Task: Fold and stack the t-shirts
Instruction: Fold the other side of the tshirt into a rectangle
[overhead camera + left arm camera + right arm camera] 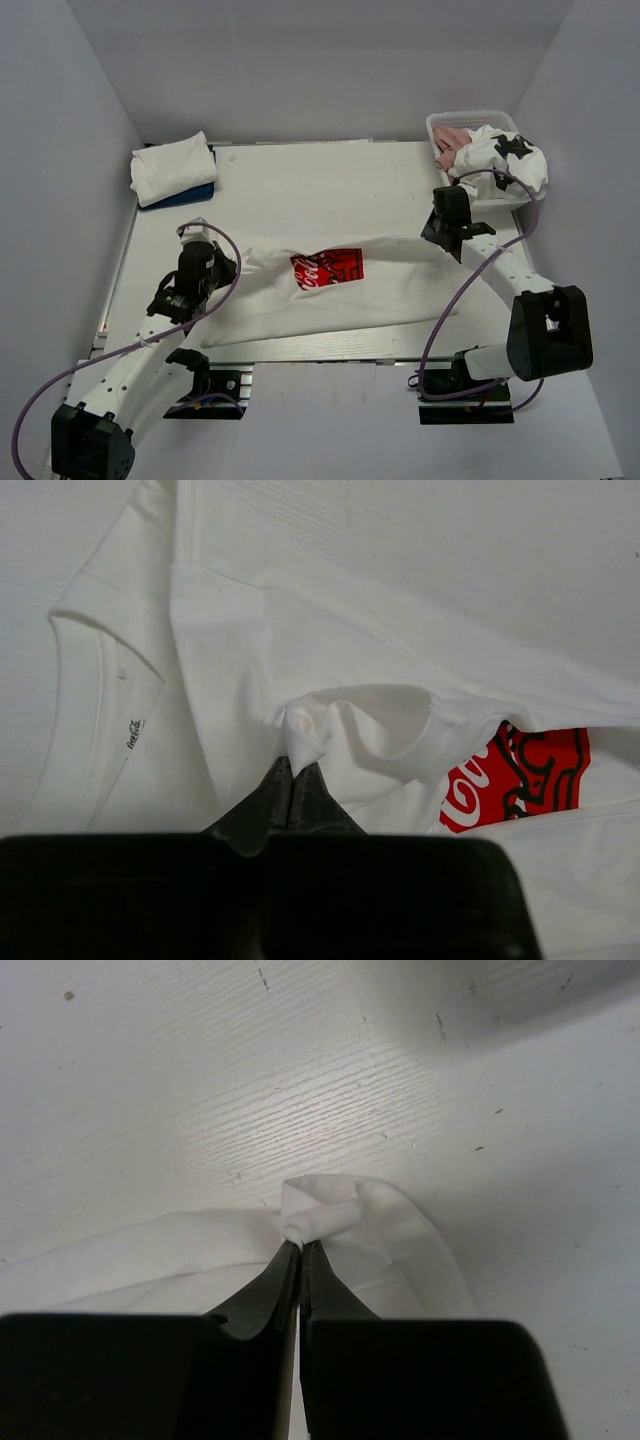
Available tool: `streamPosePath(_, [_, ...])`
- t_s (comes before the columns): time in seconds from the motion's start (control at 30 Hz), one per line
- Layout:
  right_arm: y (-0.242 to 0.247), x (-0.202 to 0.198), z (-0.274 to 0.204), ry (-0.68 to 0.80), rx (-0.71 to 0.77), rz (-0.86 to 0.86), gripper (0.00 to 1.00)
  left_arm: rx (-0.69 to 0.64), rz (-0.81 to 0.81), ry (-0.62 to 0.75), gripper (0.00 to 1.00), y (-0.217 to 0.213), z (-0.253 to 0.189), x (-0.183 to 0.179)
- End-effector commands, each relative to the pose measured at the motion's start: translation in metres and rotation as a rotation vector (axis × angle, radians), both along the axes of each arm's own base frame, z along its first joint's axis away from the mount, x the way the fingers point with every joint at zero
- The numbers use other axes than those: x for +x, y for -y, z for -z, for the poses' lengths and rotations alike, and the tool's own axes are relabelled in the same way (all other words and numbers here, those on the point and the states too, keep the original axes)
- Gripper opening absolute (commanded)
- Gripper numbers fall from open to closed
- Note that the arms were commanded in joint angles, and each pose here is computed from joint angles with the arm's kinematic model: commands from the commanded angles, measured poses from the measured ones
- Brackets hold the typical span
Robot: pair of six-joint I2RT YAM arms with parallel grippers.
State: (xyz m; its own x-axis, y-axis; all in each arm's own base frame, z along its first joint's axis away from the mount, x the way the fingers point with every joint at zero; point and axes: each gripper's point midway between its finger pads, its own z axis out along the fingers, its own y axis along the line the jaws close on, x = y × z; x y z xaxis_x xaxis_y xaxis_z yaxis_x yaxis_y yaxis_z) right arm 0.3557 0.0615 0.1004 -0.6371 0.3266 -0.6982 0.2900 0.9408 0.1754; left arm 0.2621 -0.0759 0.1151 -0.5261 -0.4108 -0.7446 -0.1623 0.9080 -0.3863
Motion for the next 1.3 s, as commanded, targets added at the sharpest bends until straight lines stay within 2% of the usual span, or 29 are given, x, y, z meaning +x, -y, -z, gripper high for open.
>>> streamPosePath(0.0, [0.008,0.016,-0.033,0.108,-0.039,0.012,0.00,-0.013,0.006,-0.006,0.00,0.002,-0.008,-0.003])
streamPosePath(0.33, [0.018,0.026,-0.011,0.096,-0.169,-0.042,0.00,-0.186,0.084,-0.201,0.00,0.028,0.050,-0.051])
streamPosePath(0.5, [0.018,0.018,0.007,0.062,-0.150,-0.031,0.00,-0.235,0.088,-0.287,0.00,0.031,0.061,-0.076])
streamPosePath(0.67, [0.023,0.015,0.017,0.020,-0.167,0.003,0.00,-0.294,0.161,-0.279,0.01,0.043,0.056,-0.088])
streamPosePath(0.7, [0.025,0.014,0.019,0.012,-0.169,0.008,0.00,-0.299,0.170,-0.294,0.08,0.044,0.060,-0.092])
streamPosePath(0.73, [0.026,0.013,0.018,0.011,-0.162,0.028,0.00,-0.307,0.180,-0.301,0.25,0.046,0.059,-0.096])
streamPosePath(0.8, [0.032,0.005,0.023,-0.016,-0.148,0.104,0.06,-0.330,0.211,-0.314,0.47,0.051,0.057,-0.101])
streamPosePath(0.83, [0.034,0.000,0.025,-0.031,-0.156,0.119,0.06,-0.336,0.219,-0.326,0.53,0.052,0.058,-0.104])
streamPosePath(0.87, [0.035,-0.004,0.027,-0.037,-0.140,0.142,0.16,-0.340,0.226,-0.332,0.68,0.053,0.055,-0.107])
streamPosePath(0.93, [0.039,-0.016,0.034,-0.075,-0.141,0.173,0.39,-0.344,0.229,-0.316,0.86,0.052,0.048,-0.108])
streamPosePath(0.97, [0.043,-0.017,0.030,-0.059,-0.124,0.223,0.62,-0.363,0.254,-0.299,1.00,0.057,0.040,-0.108])
streamPosePath(1.07, [0.052,-0.025,0.020,-0.052,-0.119,0.300,0.70,-0.367,0.257,-0.224,1.00,0.057,0.013,-0.099])
streamPosePath(1.17, [0.051,-0.023,-0.006,0.011,-0.094,0.308,0.82,-0.334,0.219,-0.142,1.00,0.050,-0.012,-0.084])
streamPosePath(1.2, [0.047,-0.019,-0.020,0.060,-0.055,0.288,0.90,-0.327,0.205,-0.119,1.00,0.048,-0.018,-0.077])
streamPosePath(1.27, [0.038,-0.016,-0.028,0.089,-0.050,0.212,0.90,-0.296,0.154,-0.103,1.00,0.042,-0.021,-0.062])
